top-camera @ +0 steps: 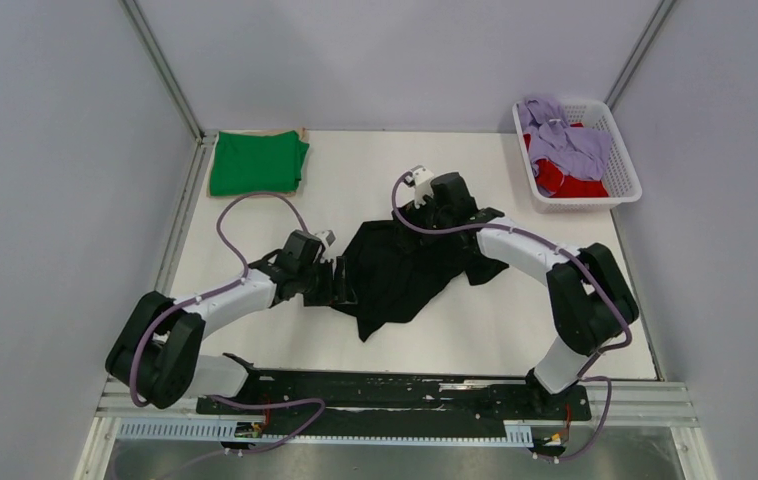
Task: Fold and stack the t-shirts
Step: Flatten out the tshirt
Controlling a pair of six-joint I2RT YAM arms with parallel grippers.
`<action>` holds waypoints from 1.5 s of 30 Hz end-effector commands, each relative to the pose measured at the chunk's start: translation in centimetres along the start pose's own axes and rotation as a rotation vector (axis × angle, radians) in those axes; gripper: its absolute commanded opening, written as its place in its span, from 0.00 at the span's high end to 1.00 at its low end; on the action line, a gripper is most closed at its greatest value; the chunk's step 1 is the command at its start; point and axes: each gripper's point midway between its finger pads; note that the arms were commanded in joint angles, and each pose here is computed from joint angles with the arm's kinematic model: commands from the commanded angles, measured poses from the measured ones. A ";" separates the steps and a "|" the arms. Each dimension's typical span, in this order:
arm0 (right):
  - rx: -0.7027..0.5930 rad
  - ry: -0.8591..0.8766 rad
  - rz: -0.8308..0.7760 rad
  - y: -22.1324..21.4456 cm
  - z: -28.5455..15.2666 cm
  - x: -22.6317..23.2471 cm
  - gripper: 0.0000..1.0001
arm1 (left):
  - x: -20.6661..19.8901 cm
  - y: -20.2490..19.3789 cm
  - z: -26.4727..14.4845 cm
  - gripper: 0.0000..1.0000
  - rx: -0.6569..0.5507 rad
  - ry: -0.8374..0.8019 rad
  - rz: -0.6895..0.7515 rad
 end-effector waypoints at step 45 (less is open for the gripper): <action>-0.703 -0.763 0.251 14.3 -28.0 -11.1 1.00 | -8.8 15.1 -27.6 1.00 -0.972 -0.035 0.124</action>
Point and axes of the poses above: each gripper's point midway between its finger pads, its own z axis out along the fingers, its own x axis along the line the jaws close on, y = z × x, and after that the axes turned 10 degrees about -z, right-handed
